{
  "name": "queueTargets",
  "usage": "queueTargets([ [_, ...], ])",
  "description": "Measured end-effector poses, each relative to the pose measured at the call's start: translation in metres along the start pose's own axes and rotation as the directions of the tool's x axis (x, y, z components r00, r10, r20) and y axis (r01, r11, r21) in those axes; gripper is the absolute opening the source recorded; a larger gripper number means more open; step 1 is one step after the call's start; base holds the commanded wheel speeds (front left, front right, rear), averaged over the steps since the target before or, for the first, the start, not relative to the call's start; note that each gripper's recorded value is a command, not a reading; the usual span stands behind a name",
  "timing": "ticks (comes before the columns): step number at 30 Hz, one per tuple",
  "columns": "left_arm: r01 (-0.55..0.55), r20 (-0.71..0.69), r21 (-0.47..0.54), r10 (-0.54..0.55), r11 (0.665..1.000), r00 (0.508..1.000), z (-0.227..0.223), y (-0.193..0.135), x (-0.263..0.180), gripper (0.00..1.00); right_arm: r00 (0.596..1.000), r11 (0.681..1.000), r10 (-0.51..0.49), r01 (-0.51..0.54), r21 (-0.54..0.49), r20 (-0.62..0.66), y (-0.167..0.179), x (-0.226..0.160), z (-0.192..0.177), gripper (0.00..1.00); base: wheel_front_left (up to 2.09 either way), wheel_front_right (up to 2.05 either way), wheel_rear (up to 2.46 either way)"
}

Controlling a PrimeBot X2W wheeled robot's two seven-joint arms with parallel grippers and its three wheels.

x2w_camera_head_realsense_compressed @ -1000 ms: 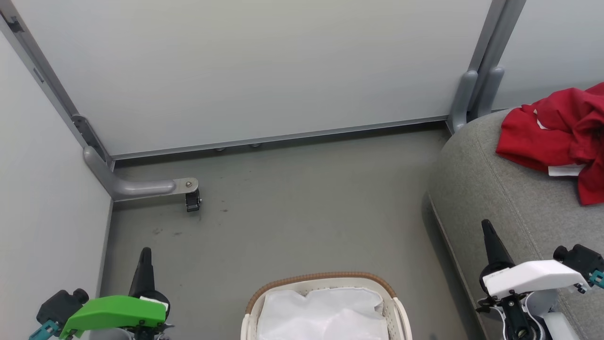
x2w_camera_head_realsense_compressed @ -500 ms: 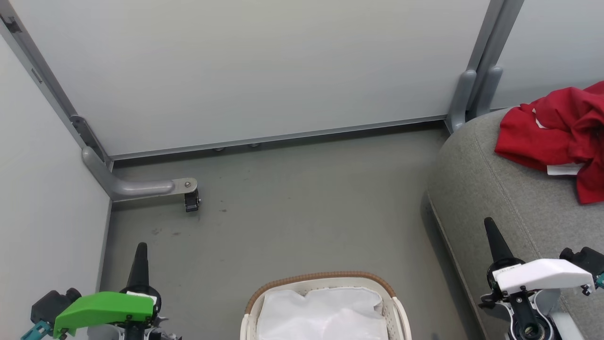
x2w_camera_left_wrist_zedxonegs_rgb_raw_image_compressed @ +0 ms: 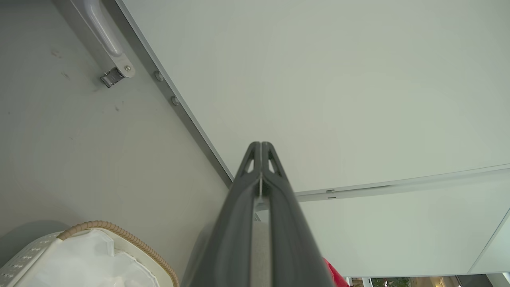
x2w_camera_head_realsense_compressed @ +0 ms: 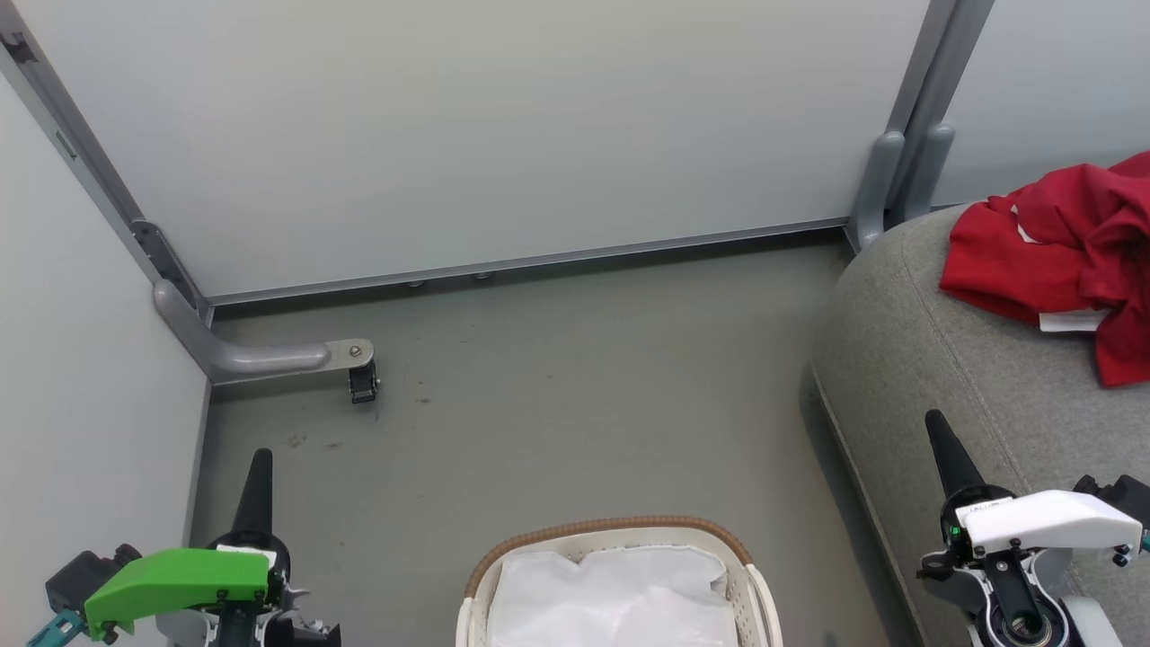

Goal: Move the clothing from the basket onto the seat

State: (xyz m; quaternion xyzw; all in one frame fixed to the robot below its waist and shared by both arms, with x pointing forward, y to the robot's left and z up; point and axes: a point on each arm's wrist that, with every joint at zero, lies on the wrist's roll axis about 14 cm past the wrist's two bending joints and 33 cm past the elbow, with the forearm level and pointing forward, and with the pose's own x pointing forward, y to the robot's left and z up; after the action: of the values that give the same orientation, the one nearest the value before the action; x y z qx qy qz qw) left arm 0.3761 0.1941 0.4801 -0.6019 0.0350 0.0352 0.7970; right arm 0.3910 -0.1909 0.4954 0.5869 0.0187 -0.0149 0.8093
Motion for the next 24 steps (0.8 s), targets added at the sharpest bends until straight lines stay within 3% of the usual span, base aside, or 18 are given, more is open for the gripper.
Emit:
queueTargets([
  [24, 0.044, 0.002, -0.169, -0.044, 0.985, 0.999, 0.006, -0.011, 0.005, 0.0, 1.0, 0.981, 0.023, -0.024, 0.194, 0.005, 0.005, -0.001, 0.006, 0.0, 0.0, 0.0, 0.0],
])
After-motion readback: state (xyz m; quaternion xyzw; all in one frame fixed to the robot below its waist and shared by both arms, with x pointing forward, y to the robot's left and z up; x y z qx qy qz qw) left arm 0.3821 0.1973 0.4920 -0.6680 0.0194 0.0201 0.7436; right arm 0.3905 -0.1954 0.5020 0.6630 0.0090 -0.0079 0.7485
